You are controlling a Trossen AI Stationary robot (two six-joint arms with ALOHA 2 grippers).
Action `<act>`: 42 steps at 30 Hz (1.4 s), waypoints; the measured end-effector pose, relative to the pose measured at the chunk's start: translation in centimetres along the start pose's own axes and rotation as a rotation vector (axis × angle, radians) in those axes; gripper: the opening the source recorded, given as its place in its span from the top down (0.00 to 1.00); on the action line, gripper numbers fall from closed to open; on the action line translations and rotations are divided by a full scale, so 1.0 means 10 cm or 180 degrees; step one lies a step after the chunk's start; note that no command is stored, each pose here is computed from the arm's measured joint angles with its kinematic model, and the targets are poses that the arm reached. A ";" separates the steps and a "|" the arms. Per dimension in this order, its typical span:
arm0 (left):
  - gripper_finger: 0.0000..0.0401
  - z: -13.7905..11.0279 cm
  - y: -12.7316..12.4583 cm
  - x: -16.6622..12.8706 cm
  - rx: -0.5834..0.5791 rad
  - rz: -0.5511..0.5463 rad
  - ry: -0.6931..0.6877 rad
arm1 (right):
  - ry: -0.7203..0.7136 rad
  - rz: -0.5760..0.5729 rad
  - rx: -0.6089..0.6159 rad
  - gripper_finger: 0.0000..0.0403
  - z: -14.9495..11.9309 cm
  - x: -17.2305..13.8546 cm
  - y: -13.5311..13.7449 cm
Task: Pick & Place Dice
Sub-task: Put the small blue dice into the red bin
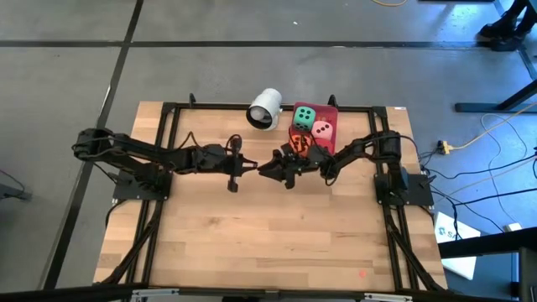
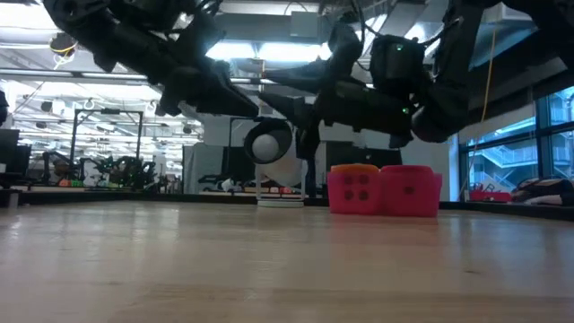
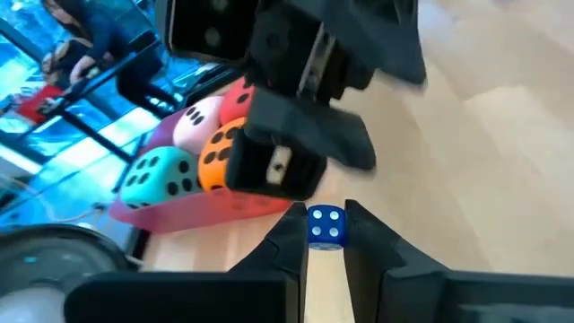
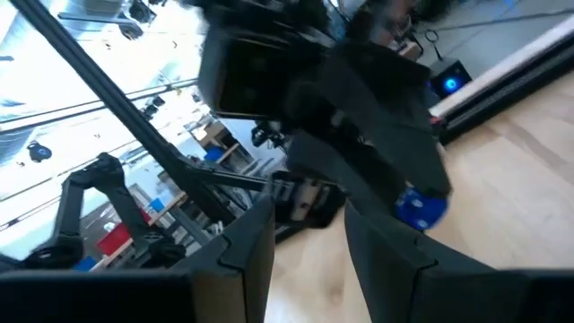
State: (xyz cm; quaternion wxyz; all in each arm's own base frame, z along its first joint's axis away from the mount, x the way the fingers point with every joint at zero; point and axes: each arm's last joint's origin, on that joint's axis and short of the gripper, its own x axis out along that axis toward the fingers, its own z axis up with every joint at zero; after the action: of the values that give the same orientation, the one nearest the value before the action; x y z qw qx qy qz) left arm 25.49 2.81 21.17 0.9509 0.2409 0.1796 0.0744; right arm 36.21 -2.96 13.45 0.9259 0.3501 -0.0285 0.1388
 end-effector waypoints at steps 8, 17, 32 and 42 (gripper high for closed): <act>0.91 0.18 0.02 0.01 0.0173 0.0061 0.0369 | 0.0071 -0.0110 -0.0018 0.66 0.02 0.01 -0.07; 0.91 0.15 -0.01 -0.01 0.0161 0.0101 0.0616 | 0.0189 -0.0263 -0.0006 0.66 0.02 -0.01 -0.15; 0.92 0.19 0.00 0.00 0.0116 0.0052 0.0453 | 0.0097 -0.0415 -0.0131 0.66 0.07 0.08 -0.18; 0.92 0.19 -0.01 0.00 0.0162 -0.0025 0.0427 | 0.0101 -0.0408 -0.0174 0.66 0.08 0.09 -0.17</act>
State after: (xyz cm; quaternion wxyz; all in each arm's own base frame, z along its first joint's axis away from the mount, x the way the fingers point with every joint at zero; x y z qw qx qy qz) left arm 26.20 1.91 22.70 0.9306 0.2587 0.2457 0.0820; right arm 37.58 -4.52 13.10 0.9425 0.3236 0.0049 0.0839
